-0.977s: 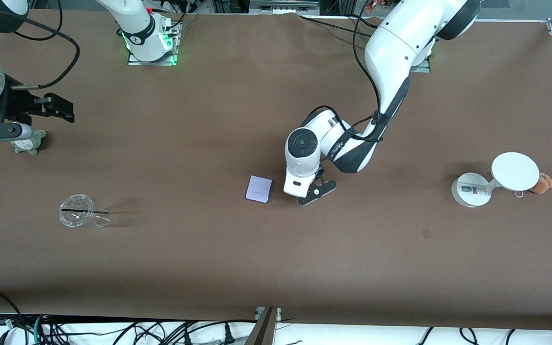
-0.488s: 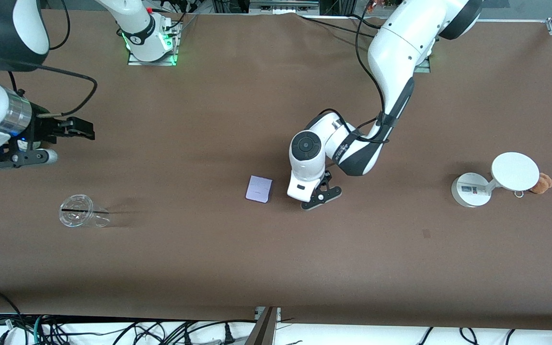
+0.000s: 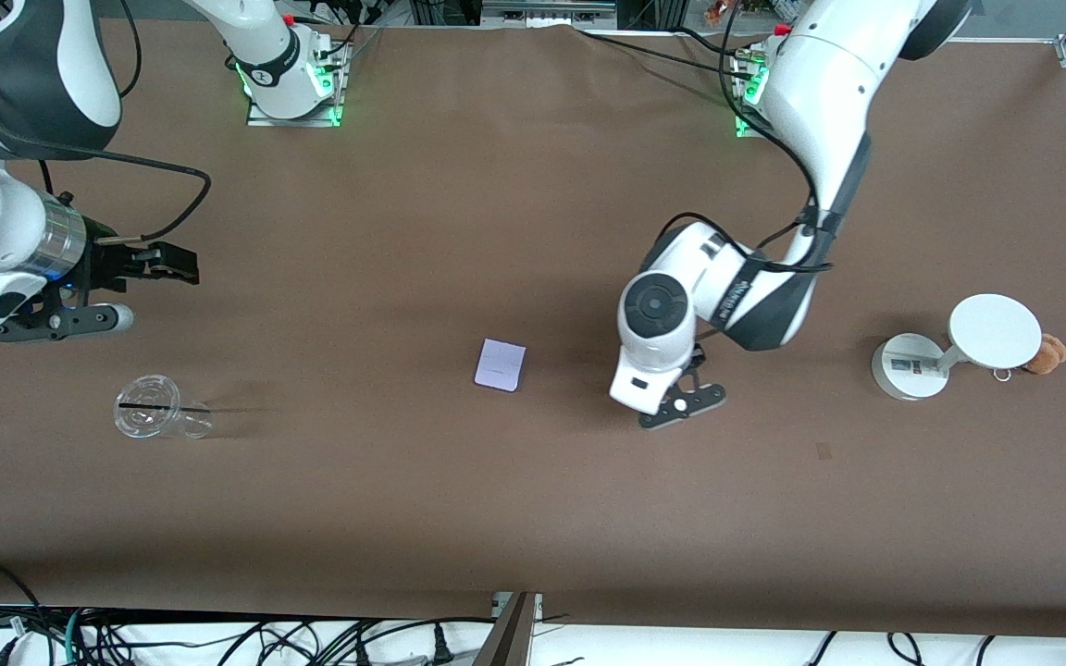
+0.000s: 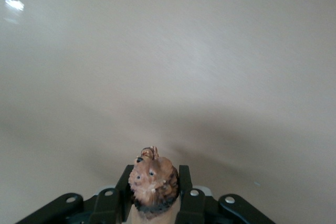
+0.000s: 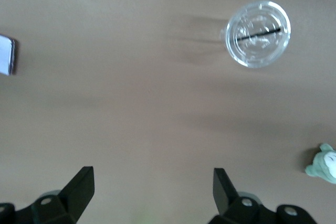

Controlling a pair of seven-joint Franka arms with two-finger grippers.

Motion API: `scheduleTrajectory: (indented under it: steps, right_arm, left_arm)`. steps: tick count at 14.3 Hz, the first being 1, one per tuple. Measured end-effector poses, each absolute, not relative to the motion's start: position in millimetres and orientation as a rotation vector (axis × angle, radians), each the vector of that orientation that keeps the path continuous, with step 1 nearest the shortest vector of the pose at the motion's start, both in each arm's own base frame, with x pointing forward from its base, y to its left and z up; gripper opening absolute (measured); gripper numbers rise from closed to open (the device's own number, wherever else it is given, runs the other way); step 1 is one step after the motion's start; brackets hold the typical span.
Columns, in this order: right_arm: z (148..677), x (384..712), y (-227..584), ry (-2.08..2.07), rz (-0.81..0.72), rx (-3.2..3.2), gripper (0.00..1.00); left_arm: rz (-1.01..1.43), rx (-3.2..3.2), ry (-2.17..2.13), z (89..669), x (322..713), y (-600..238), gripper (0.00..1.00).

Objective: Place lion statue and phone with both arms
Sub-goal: 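Carry the lion toward the white lamp while the right gripper reaches the phone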

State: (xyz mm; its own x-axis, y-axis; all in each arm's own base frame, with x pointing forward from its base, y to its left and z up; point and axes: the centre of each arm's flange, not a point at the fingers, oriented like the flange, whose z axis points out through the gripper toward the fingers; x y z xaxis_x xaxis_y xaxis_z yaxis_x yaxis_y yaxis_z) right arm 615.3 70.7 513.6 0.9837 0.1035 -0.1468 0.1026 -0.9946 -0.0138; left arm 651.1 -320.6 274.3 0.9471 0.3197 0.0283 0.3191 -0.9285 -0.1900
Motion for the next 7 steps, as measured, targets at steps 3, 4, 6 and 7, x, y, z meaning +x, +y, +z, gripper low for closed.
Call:
scheduleTrajectory:
  steps: [3, 4, 6, 7]
  right_arm:
    - [499, 618, 129, -0.062, 0.19, -3.14, 1.0]
    - [490, 617, 160, -0.034, 0.175, -3.147, 1.0]
    - [464, 613, 223, 0.034, 0.136, -3.157, 1.0]
    - [448, 611, 252, 0.073, 0.108, -3.157, 1.0]
  left_arm:
    - [0.044, -2.922, -0.385, 290, 672, -250, 0.37]
    - [0.063, -2.938, -0.35, 298, 676, -225, 0.37]
    - [0.093, -2.967, -0.285, 315, 678, -183, 0.37]
    - [0.098, -2.973, -0.26, 320, 676, -167, 0.37]
